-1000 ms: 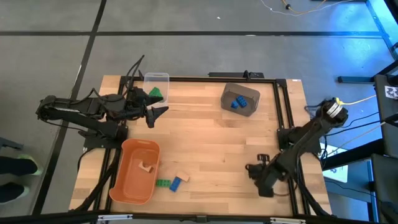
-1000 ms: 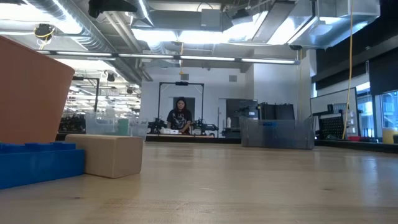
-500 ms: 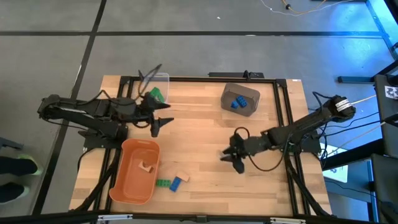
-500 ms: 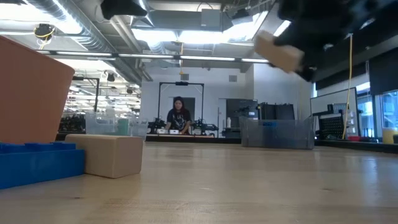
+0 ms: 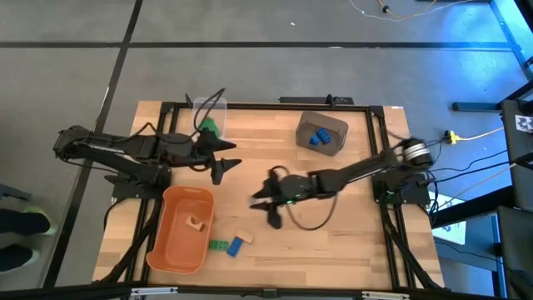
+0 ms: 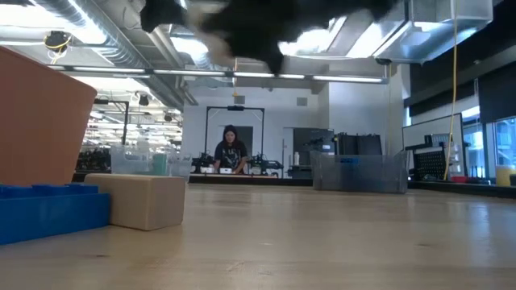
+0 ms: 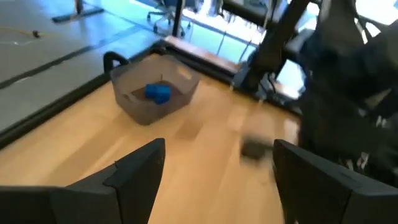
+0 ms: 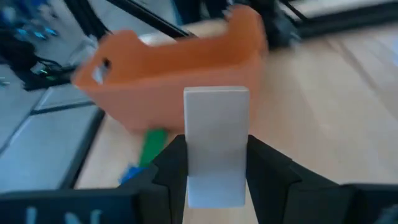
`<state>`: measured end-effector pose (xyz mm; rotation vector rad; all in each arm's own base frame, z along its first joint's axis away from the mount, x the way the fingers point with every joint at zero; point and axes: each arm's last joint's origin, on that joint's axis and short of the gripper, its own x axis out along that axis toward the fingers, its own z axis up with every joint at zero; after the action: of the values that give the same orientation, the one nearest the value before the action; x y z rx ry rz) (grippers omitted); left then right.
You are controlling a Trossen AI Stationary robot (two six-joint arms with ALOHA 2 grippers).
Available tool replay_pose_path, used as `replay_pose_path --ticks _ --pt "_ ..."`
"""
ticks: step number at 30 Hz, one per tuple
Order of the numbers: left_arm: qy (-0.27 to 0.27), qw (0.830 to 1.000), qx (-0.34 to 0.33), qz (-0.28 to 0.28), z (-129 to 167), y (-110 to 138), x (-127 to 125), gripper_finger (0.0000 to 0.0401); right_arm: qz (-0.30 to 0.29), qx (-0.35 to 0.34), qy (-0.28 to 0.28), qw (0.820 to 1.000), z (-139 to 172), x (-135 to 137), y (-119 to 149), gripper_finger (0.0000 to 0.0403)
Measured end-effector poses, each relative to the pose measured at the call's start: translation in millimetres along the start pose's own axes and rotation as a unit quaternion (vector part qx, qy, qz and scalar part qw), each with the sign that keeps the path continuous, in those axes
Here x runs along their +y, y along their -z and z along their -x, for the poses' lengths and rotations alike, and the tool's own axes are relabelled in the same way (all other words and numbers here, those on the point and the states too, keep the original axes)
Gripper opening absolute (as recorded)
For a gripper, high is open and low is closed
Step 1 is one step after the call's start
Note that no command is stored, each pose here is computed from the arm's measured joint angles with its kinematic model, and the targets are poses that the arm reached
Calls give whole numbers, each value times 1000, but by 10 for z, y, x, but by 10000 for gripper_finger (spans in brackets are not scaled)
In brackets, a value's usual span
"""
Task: Sort & place blocks by color
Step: Put the right brown block into the orange bin
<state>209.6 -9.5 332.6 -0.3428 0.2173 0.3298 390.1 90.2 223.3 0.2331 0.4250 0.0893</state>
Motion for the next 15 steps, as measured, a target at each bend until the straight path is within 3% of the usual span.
replay_pose_path --ticks 4,9,15 --pt "-8 999 -46 26 -7 -91 8 290 8 -40 -33 999 -431 121 -175 125" --pt "25 994 -87 64 -1 -191 -16 290 1 -66 -38 997 -897 198 -305 125" --pt "66 993 -71 62 -2 -188 -35 290 -36 -93 -15 995 -1307 216 -313 125"
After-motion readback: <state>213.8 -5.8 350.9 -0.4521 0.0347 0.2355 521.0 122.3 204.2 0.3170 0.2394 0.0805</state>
